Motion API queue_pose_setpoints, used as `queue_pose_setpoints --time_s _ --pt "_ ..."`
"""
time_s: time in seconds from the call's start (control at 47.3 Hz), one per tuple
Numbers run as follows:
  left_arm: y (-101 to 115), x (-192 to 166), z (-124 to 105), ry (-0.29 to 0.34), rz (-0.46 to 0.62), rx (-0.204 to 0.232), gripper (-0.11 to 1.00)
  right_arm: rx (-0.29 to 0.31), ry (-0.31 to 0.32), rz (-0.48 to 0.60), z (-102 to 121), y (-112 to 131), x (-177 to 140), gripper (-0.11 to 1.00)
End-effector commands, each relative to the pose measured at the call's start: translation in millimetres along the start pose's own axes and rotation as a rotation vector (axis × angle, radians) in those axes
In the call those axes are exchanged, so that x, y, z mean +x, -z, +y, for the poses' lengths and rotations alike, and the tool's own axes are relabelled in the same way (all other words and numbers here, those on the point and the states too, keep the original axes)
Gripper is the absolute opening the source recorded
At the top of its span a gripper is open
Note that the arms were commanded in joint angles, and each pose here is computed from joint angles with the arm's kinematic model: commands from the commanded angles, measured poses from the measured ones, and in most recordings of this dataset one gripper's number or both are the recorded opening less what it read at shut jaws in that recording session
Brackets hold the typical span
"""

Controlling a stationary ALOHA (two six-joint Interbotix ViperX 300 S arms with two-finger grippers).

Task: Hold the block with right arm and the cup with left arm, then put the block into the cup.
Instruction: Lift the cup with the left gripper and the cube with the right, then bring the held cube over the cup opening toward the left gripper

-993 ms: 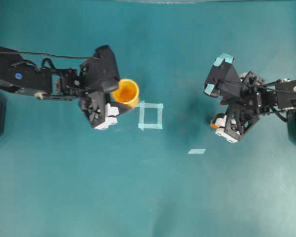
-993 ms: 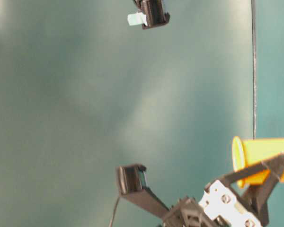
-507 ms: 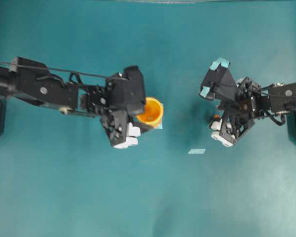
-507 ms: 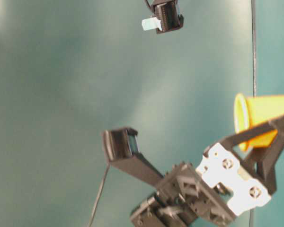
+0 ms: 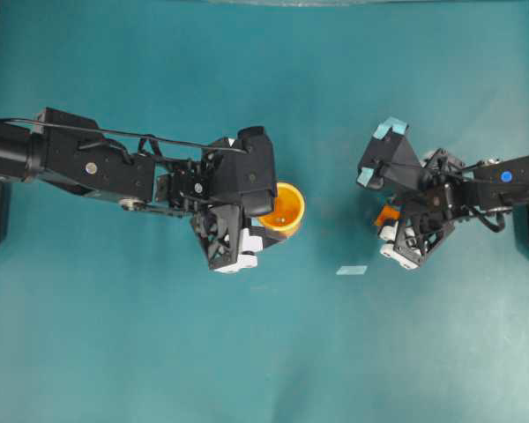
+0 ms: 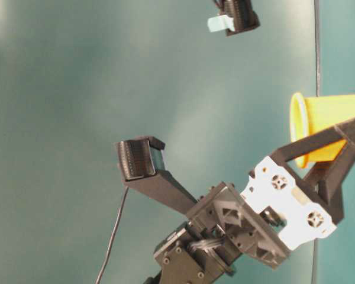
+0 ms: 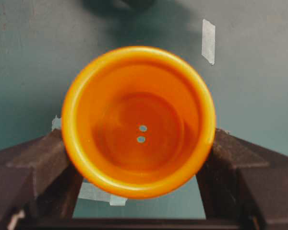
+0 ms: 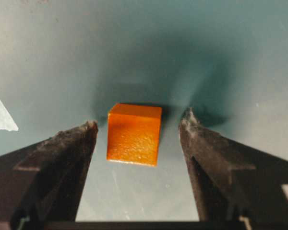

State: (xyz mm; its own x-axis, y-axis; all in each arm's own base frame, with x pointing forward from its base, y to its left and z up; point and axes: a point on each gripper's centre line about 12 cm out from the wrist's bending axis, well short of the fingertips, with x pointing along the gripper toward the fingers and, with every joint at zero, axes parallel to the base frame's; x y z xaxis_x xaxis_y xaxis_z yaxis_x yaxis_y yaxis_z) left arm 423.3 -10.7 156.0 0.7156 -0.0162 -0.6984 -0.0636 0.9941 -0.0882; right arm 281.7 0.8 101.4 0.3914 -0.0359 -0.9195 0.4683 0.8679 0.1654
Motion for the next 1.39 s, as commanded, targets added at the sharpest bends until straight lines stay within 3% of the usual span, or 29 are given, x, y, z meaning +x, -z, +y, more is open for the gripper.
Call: queue_pose_setpoints --time_s 0.0,0.232,0.444,0.613,0.845,1.056,1.373 --pt "-14 -6 -2 0.006 -0.041 0.006 0.67 -0.004 -0.018 -0.025 3 -4 -2 0.66" --pt "-13 -6 -3 0.007 -0.039 0.01 0.67 -0.026 -0.021 -0.037 3 -4 0 0.61" --pt "-12 -6 -2 0.005 -0.036 0.01 0.67 -0.032 -0.064 -0.104 12 -19 -7 0.4" --pt "-10 -6 -2 0.003 -0.018 0.01 0.67 -0.078 -0.149 -0.268 33 -57 -41 0.4" --pt "-3 -6 -1 -0.005 0.04 0.029 0.67 -0.153 -0.198 -0.426 51 -93 -85 0.4" --pt "-2 -6 -1 -0.006 0.056 0.053 0.67 -0.197 -0.204 -0.48 59 -108 -93 0.4" --pt "-3 -6 -1 -0.005 0.049 0.056 0.67 -0.223 -0.237 -0.541 75 -131 -90 0.4"
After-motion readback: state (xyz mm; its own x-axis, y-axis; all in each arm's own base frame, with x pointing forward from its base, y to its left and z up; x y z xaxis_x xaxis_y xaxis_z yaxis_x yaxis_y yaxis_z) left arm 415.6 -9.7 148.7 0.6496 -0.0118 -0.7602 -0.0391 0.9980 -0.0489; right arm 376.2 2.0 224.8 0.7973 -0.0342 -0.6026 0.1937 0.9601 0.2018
